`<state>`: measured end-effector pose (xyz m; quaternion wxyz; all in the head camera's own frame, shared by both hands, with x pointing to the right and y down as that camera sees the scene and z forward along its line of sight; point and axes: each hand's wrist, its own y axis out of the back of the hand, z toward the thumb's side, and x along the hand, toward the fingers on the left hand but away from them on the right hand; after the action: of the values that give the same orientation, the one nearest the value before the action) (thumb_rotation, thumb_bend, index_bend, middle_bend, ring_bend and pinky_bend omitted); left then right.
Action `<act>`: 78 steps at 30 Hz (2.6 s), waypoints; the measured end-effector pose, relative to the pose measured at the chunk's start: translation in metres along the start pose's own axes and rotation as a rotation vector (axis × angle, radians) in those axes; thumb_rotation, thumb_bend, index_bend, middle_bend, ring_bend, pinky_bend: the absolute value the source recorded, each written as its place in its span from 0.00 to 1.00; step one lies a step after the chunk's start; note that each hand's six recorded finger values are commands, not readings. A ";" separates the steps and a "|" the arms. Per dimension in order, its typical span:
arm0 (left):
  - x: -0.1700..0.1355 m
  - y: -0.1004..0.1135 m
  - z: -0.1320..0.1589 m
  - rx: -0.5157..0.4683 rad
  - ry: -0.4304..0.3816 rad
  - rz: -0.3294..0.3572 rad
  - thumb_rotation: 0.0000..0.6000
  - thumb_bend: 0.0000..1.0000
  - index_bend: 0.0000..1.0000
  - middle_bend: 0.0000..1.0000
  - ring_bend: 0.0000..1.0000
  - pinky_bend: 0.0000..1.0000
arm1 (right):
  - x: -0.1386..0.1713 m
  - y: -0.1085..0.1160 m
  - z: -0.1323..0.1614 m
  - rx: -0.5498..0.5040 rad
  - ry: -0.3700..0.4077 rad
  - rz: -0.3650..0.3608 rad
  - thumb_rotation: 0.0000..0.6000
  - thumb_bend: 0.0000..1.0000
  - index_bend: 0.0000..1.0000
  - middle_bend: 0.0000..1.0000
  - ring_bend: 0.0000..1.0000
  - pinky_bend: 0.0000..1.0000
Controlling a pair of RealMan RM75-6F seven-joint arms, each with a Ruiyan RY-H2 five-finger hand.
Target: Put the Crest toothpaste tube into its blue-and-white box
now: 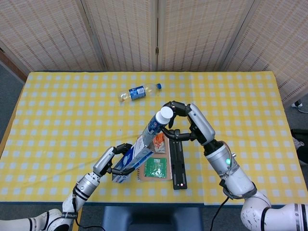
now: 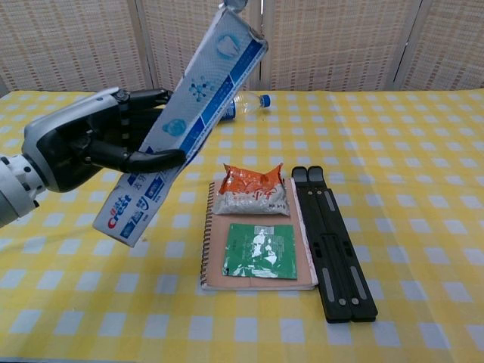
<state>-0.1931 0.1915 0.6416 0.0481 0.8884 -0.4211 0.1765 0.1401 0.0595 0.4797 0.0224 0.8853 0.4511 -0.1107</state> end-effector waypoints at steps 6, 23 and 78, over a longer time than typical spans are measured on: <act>0.003 0.000 0.004 -0.010 -0.010 -0.007 1.00 0.29 0.45 0.52 0.52 0.57 | -0.001 0.000 -0.004 0.008 -0.004 -0.003 1.00 0.40 0.72 0.56 0.54 0.58; 0.014 0.006 0.000 -0.014 -0.023 0.010 1.00 0.29 0.45 0.52 0.52 0.57 | 0.001 0.000 -0.005 -0.023 -0.017 0.015 1.00 0.40 0.72 0.56 0.55 0.58; 0.002 0.023 0.002 0.103 -0.058 0.024 1.00 0.29 0.45 0.52 0.52 0.57 | 0.034 0.047 -0.032 0.227 -0.082 0.020 1.00 0.40 0.00 0.00 0.00 0.00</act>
<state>-0.2085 0.1748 0.6396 -0.0123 0.8894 -0.4231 0.1726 0.2027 0.0634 0.5005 -0.0586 0.8812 0.4257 -0.1969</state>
